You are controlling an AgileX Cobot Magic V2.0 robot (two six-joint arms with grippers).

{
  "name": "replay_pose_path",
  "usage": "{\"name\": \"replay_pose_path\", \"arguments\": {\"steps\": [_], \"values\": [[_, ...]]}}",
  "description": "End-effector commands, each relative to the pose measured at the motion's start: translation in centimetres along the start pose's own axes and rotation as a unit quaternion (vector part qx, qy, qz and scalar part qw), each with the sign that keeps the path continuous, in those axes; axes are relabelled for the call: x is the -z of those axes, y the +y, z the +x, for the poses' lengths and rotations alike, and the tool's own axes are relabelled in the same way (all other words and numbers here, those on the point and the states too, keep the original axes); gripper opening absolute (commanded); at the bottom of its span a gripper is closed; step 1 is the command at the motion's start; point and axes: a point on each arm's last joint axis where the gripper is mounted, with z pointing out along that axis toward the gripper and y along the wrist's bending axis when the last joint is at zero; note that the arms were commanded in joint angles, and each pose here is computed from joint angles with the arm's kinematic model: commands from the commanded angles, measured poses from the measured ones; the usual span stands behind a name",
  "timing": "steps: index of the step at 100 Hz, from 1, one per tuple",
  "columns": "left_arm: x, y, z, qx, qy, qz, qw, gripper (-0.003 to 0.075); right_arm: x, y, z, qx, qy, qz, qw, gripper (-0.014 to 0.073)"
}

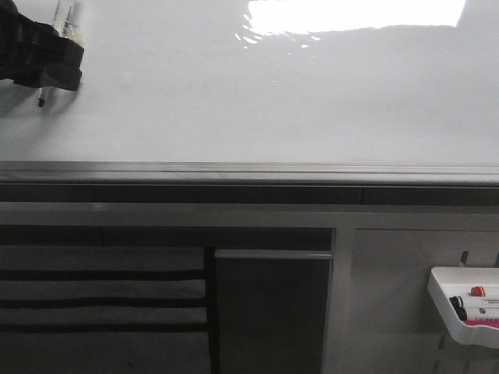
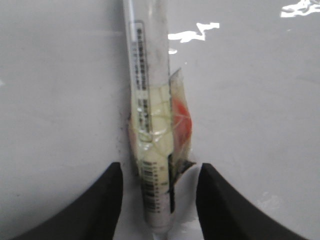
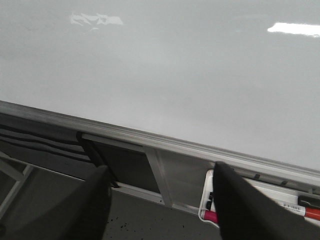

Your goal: Write number 3 on whiteboard

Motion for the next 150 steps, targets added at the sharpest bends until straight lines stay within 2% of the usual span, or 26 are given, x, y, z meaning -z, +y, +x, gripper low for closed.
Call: {"name": "replay_pose_path", "arguments": {"steps": [1,18,37,48,72,86,94,103,114,121,125,133,143,150], "values": [[0.6,0.4,-2.4,0.004,-0.068,-0.010,0.998,0.0312,0.6,0.1,-1.5,0.005,-0.046,0.003,0.999,0.0398],[0.6,0.3,-2.3,-0.001,-0.067,-0.009,0.998,0.0298,0.6,0.1,-1.5,0.005,-0.046,0.003,0.999,0.0398],[0.6,0.3,-2.4,-0.016,-0.067,-0.008,0.998,0.0080,0.6,0.1,-1.5,0.005,-0.046,0.003,0.999,0.0398],[0.6,0.3,-2.4,-0.016,-0.067,-0.008,0.998,-0.0021,0.6,0.1,-1.5,0.005,-0.046,0.003,0.999,0.0398],[1.4,0.2,-2.7,-0.018,-0.061,-0.005,0.998,-0.0020,0.8,0.2,-1.8,0.006,-0.039,-0.001,0.999,0.0398],[2.9,0.1,-3.1,-0.047,0.012,0.005,0.999,-0.0020,0.2,0.5,-2.5,0.011,0.023,-0.024,0.999,0.0397],[3.9,-0.3,-3.3,-0.085,0.068,0.019,0.994,-0.0020,-0.5,1.0,-3.0,0.028,0.062,-0.058,0.996,0.0397],[5.2,-1.3,-3.5,-0.129,0.123,0.053,0.983,-0.0020,-1.9,1.9,-3.6,0.056,0.097,-0.128,0.985,0.0397],[6.4,-3.0,-3.7,-0.182,0.153,0.122,0.964,-0.0020,-3.4,3.2,-4.4,0.084,0.111,-0.207,0.968,0.0397],[7.2,-4.3,-3.7,-0.215,0.171,0.189,0.943,-0.0020,-4.4,4.2,-4.7,0.110,0.126,-0.250,0.954,0.0397],[7.7,-5.4,-3.7,-0.244,0.170,0.242,0.924,-0.0020,-5.0,4.9,-4.8,0.134,0.136,-0.271,0.943,0.0397],[8.7,-6.8,-3.9,-0.259,0.164,0.319,0.897,-0.0020,-6.2,6.4,-4.9,0.188,0.141,-0.307,0.922,0.0397],[9.9,-8.4,-4.1,-0.285,0.140,0.398,0.861,-0.0020,-7.2,8.6,-5.0,0.257,0.124,-0.344,0.894,0.0397],[10.6,-9.3,-4.4,-0.303,0.125,0.432,0.840,-0.0020,-7.6,10.0,-5.0,0.288,0.112,-0.362,0.880,0.0397]]}}
